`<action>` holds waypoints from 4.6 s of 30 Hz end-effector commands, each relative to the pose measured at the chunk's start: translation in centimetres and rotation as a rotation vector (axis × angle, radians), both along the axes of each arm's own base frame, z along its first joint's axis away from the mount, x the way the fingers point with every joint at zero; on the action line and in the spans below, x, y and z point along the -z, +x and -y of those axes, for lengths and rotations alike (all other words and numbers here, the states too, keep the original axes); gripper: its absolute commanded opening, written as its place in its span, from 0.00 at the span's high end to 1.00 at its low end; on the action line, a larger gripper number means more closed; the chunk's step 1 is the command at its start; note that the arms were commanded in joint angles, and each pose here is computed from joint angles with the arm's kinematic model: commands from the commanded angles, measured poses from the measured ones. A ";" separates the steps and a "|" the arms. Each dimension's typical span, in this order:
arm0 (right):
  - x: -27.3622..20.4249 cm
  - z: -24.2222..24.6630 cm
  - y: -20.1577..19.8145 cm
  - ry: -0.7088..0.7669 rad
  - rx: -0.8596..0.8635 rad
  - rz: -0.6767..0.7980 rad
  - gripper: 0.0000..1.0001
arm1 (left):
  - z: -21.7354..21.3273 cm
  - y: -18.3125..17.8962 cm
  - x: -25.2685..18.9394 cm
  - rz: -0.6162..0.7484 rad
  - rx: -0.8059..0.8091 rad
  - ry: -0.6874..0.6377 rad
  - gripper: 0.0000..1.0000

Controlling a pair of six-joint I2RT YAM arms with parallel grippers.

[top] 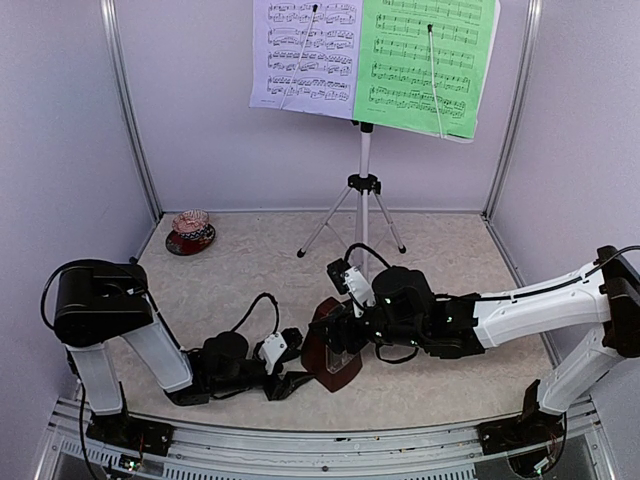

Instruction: Set up the instrument practice props

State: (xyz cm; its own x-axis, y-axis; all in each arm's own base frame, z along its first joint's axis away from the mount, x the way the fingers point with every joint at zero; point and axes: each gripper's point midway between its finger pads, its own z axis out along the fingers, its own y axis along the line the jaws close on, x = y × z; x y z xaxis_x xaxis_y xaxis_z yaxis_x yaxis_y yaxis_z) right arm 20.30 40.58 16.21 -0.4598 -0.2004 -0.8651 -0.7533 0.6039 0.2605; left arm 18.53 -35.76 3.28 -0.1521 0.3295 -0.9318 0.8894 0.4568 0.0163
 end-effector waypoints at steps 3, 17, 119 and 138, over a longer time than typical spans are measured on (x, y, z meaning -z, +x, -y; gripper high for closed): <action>0.0 -0.5 -0.5 0.019 -0.019 -0.017 0.34 | 0.8 0.2 0.0 0.001 0.009 -0.013 0.45; -1.9 -0.1 -0.9 0.056 -0.037 0.010 0.10 | -0.3 0.1 -0.5 0.007 -0.014 -0.004 0.28; 8.3 2.3 -0.5 0.157 -0.080 -0.023 0.21 | 0.4 4.7 -13.5 -0.020 -0.480 -0.127 0.60; 1.7 1.5 -1.5 0.295 -0.130 0.198 0.37 | -0.2 1.3 -25.5 0.352 -0.380 -0.246 0.76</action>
State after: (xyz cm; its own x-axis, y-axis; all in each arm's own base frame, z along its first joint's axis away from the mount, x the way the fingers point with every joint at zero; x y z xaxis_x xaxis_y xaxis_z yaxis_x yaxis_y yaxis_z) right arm 19.16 38.33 11.37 -0.3662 -0.0335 -0.9299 -0.8388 0.4445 0.3143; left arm 19.82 -35.56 23.65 -0.0030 0.1526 -0.9883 0.6560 0.7462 0.1133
